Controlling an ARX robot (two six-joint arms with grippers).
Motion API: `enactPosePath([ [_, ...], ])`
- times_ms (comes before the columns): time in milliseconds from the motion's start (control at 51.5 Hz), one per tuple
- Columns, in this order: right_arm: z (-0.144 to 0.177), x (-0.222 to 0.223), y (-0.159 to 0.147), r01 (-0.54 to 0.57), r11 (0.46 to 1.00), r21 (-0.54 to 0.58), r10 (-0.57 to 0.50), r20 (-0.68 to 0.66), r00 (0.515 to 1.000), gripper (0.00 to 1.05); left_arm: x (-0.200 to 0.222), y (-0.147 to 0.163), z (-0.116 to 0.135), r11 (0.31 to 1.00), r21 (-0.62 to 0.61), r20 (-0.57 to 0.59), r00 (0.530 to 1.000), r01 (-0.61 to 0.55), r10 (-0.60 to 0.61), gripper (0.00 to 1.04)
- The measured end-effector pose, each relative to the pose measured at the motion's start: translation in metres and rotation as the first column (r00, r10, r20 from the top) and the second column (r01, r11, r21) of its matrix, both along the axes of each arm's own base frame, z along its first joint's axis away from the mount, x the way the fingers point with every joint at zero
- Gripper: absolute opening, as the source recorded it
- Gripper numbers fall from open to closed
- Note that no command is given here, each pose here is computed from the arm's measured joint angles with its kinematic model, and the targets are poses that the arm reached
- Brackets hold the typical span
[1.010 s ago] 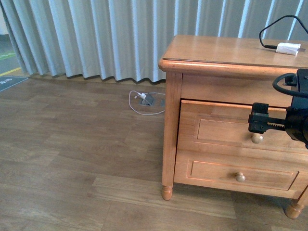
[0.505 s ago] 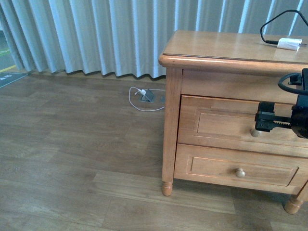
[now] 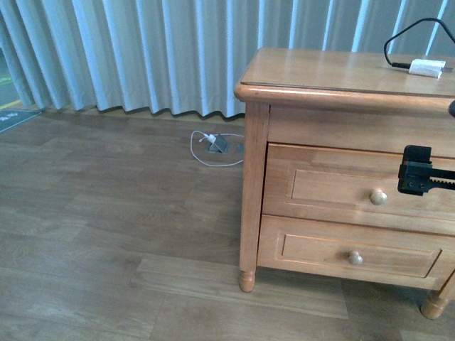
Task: Place pink marker in drawer with both arms
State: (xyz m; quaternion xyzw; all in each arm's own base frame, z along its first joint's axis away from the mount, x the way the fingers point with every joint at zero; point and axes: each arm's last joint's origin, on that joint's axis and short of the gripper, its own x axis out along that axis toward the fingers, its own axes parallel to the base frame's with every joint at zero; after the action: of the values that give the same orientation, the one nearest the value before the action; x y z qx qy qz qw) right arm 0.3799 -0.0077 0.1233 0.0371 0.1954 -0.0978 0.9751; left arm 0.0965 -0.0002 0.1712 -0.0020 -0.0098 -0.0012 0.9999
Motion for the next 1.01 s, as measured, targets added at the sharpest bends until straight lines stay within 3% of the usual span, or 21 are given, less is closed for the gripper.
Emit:
enactPosePath([
  [621, 0.092, -0.199, 0.005, -0.227, 0.970, 0.090, 0.222, 0.060, 0.973, 0.96, 0.000, 0.000, 0.000, 1.000, 0.000, 0.000, 1.000, 0.000, 0.000, 0.99],
  [777, 0.105, -0.224, 0.004, -0.216, 0.976, 0.026, 0.209, 0.153, 0.966, 0.96, 0.000, 0.000, 0.000, 1.000, 0.000, 0.000, 1.000, 0.000, 0.000, 0.99],
  [893, 0.104, -0.224, 0.004, -0.216, 0.976, 0.021, 0.210, 0.152, 0.966, 0.96, 0.000, 0.000, 0.000, 1.000, 0.000, 0.000, 1.000, 0.000, 0.000, 0.99],
  [1010, 0.093, -0.228, 0.007, -0.176, 0.982, -0.073, 0.191, 0.328, 0.925, 0.77, 0.000, 0.000, 0.000, 1.000, 0.000, 0.000, 1.000, 0.000, 0.000, 0.99],
])
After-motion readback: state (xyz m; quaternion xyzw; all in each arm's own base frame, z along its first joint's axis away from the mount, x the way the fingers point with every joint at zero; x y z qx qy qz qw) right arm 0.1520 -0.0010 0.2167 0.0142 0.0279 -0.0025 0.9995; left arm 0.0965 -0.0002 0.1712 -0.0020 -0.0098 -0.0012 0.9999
